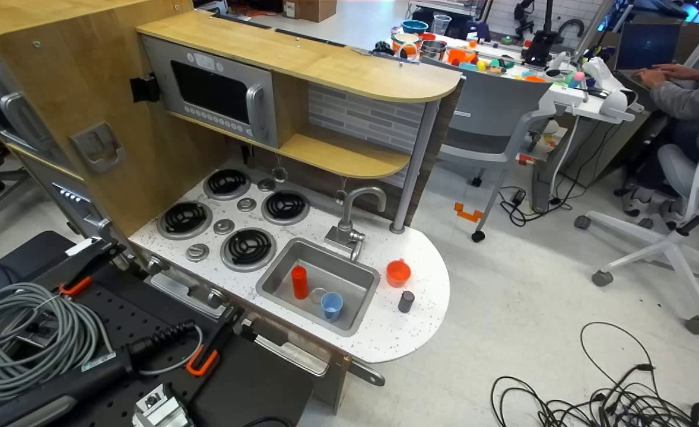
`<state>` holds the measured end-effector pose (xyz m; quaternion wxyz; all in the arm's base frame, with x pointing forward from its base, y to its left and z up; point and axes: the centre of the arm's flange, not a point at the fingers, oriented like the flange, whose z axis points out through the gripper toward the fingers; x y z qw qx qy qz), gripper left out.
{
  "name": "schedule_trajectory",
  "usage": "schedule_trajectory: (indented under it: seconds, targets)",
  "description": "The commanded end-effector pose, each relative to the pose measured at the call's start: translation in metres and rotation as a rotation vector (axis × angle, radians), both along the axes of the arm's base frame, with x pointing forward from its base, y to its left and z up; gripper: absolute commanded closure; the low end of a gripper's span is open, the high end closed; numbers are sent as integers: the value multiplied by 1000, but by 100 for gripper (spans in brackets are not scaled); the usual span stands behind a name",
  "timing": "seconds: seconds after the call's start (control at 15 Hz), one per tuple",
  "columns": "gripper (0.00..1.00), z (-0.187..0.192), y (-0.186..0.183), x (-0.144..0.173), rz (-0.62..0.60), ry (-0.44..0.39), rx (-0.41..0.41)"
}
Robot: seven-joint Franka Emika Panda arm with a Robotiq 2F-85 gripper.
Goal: Place the red sauce bottle inside the blue cup in the sink
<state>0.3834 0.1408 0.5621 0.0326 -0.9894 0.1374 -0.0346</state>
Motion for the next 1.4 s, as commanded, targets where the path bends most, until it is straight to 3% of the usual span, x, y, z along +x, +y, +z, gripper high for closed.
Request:
schedule_trajectory:
  seconds: [0.0,0.73,1.0,1.33]
  targets:
    - [0,-10,-11,6,-5,5,1]
    - [0,-104,-140,50,36,37,-45]
    - [0,-145,-188,67,102,72,-53]
    - [0,-212,-221,88,264,143,-75]
